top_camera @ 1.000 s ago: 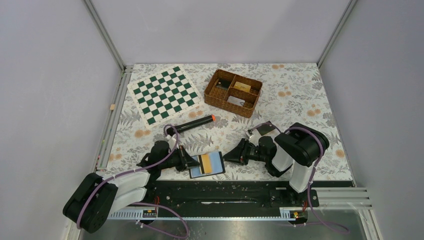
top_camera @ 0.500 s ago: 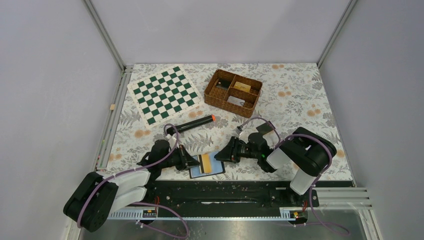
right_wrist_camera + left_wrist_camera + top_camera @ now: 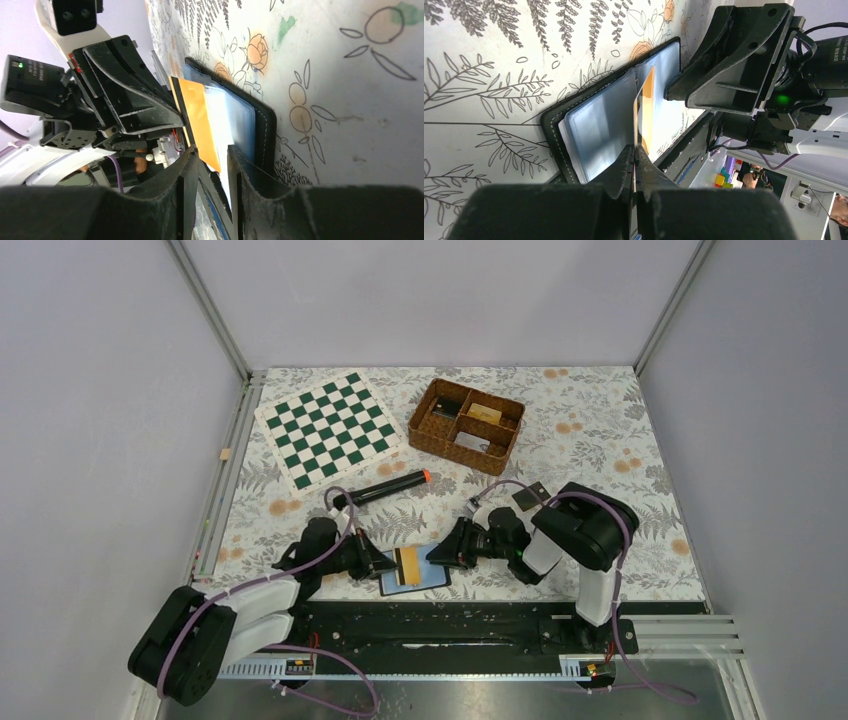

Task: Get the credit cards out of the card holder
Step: Remove the credit card from the card holder, then place the credit card in the storage box.

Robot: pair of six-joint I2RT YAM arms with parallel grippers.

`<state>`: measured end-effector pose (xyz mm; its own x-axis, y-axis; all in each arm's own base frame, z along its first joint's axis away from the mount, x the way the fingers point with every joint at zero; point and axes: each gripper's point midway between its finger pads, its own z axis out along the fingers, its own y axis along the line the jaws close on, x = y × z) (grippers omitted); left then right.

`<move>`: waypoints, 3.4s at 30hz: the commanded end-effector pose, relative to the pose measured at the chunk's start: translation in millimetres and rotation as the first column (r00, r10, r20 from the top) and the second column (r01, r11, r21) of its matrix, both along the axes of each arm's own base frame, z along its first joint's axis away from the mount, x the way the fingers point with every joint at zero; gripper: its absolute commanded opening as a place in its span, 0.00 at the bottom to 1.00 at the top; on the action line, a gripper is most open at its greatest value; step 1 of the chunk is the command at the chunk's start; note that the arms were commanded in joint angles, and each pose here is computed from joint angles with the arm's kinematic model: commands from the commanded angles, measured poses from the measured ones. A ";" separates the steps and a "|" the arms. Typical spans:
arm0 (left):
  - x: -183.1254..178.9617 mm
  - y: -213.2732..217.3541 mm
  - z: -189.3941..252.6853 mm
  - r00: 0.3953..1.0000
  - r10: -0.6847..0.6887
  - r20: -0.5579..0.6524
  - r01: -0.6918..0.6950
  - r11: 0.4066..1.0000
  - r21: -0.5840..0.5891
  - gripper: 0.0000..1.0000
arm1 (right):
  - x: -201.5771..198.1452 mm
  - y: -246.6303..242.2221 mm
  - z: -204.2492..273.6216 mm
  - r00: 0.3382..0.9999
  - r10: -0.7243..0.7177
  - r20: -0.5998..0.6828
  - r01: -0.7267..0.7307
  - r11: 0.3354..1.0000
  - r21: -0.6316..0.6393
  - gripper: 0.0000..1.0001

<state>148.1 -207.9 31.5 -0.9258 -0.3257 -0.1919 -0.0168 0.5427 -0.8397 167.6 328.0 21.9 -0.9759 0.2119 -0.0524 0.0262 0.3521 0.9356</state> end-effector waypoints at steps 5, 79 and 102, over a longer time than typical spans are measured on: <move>12.4 1.2 19.8 0.996 0.008 0.085 -0.008 1.000 -0.003 0.00 | -2.9 -14.3 -10.0 0.998 0.009 0.067 0.000 0.991 -0.132 0.36; 24.6 -7.9 183.3 0.993 0.075 0.091 -0.062 0.989 -0.134 0.65 | 29.9 -62.5 147.2 0.201 0.615 0.762 0.492 0.610 -0.622 0.00; 21.7 -20.0 137.4 0.994 0.059 -0.089 -0.073 0.982 -0.172 0.50 | -15.0 35.1 153.7 -0.012 0.806 0.592 0.558 0.497 -0.665 0.00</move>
<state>171.8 -221.6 161.2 -0.9080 -0.4096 -0.0878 -0.1166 0.4484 -0.8862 152.2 347.8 153.5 0.1616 -0.7248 -0.6697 -0.6170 0.4554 -0.6418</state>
